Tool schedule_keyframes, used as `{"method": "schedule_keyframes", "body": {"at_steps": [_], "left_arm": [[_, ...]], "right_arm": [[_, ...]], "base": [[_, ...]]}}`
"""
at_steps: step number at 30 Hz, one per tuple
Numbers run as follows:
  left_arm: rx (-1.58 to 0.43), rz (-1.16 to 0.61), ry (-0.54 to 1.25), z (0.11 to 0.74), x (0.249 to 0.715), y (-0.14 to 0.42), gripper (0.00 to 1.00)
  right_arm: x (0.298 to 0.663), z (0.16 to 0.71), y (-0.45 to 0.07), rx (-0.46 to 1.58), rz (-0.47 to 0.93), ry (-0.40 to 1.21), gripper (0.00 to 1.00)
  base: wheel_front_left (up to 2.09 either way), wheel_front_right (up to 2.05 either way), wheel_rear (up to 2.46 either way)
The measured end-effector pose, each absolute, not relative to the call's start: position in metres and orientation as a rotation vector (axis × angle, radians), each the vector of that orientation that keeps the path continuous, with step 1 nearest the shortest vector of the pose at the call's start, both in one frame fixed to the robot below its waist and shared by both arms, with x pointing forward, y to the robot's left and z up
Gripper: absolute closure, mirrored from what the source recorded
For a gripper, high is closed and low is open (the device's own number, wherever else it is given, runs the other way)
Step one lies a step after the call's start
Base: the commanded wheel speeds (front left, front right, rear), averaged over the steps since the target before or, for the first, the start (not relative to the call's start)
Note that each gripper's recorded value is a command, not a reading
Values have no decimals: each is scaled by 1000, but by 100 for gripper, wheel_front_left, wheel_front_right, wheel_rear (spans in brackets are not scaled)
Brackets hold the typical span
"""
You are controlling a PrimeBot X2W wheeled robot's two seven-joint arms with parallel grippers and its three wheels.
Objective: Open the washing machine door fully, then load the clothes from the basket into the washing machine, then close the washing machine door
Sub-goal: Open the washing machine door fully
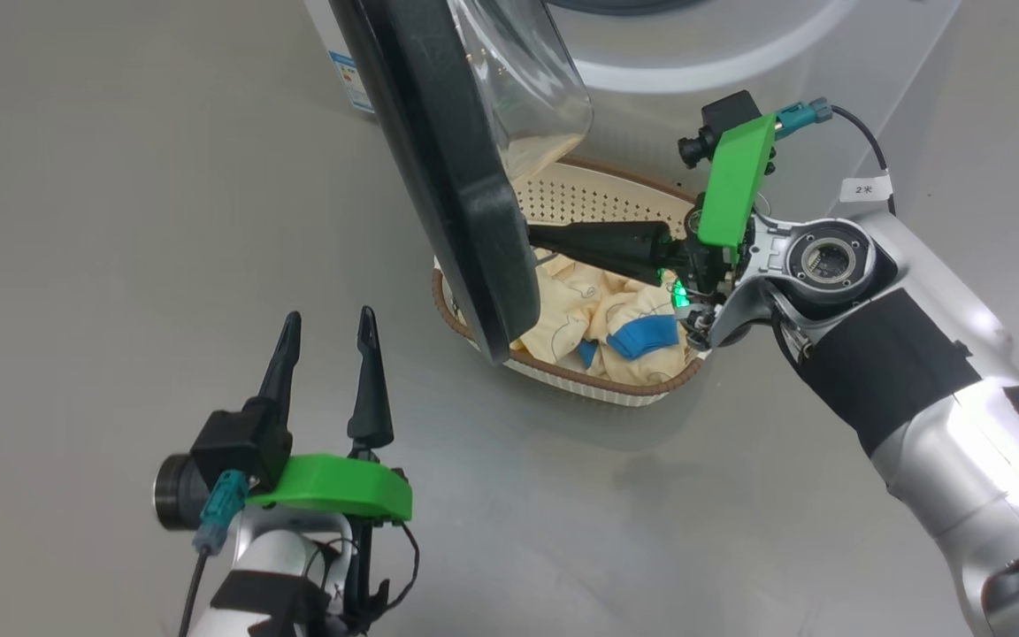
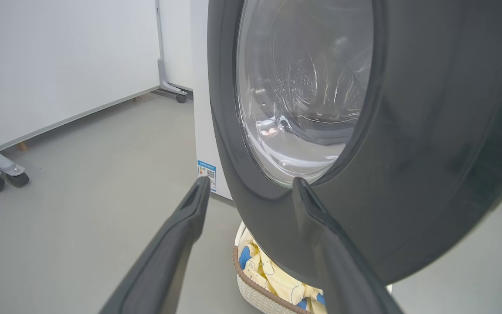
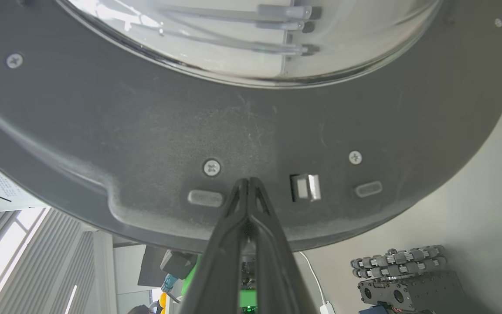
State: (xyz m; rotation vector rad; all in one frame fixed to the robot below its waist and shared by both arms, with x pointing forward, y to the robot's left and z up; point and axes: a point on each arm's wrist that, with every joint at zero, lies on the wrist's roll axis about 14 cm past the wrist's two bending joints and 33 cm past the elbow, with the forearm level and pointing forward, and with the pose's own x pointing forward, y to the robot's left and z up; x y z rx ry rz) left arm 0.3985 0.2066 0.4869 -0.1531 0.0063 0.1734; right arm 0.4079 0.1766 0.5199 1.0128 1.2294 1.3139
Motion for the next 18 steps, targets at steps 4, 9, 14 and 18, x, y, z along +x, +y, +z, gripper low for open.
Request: {"method": "schedule_keyframes", "body": {"at_steps": [4, 9, 14, 18], "left_arm": [[-151, 171, -2, 489, 399, 206, 0], [-116, 148, -14, 494, 397, 204, 0], [-93, 128, -32, 499, 396, 203, 0], [-64, 100, -46, 503, 395, 204, 0]], "right_arm": [[407, 523, 176, 994, 1310, 1192, 100], [425, 528, 161, 830, 1227, 932, 100], [435, 539, 127, 644, 1151, 608, 100], [434, 520, 83, 544, 1023, 437, 100]], "base": [[0, 0, 0], [0, 0, 0], [0, 0, 0], [0, 0, 0]]}}
